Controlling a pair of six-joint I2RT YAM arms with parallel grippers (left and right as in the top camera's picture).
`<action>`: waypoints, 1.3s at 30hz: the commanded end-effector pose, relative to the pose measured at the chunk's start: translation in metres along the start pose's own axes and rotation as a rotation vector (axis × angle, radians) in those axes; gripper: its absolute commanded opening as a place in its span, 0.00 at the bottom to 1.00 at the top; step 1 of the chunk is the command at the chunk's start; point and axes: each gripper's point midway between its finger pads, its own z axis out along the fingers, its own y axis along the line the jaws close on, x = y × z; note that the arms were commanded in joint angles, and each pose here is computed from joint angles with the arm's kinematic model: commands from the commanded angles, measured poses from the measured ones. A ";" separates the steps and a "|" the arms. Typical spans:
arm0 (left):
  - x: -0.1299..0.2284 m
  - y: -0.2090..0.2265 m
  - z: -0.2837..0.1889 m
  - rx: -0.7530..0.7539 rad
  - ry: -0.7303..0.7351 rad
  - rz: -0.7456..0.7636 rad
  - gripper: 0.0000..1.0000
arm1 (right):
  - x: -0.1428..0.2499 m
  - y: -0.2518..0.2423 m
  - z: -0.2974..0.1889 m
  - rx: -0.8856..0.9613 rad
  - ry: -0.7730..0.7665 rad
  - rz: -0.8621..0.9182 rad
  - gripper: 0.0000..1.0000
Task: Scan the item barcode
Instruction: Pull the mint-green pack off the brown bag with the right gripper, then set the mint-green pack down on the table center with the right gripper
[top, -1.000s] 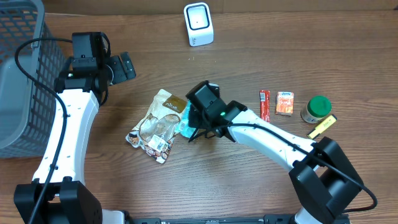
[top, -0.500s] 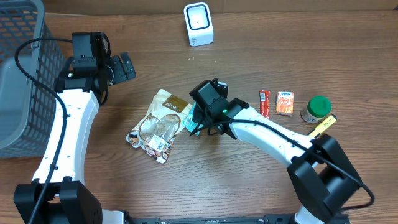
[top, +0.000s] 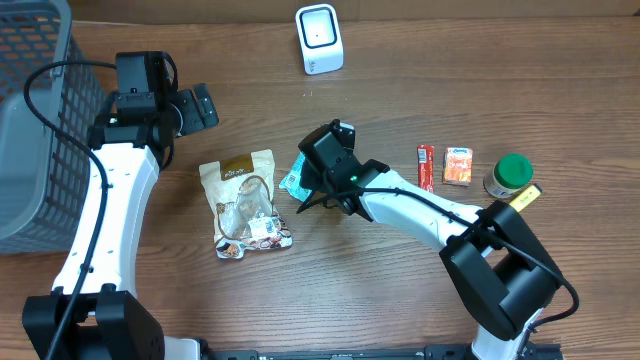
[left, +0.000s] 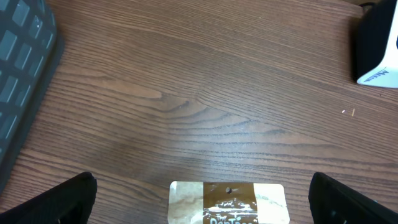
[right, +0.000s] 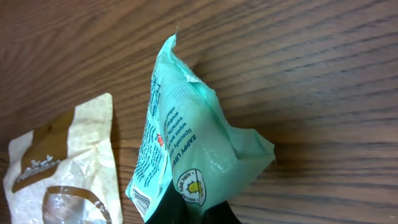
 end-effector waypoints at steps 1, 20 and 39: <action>-0.001 0.003 0.001 -0.016 -0.003 0.004 1.00 | -0.025 -0.001 -0.028 -0.023 -0.044 0.014 0.04; -0.001 0.003 0.001 -0.016 -0.003 0.004 1.00 | -0.025 -0.058 -0.034 0.059 0.117 0.077 0.56; -0.001 0.003 0.001 -0.016 -0.003 0.004 1.00 | -0.020 -0.044 -0.035 -0.144 0.248 0.007 0.51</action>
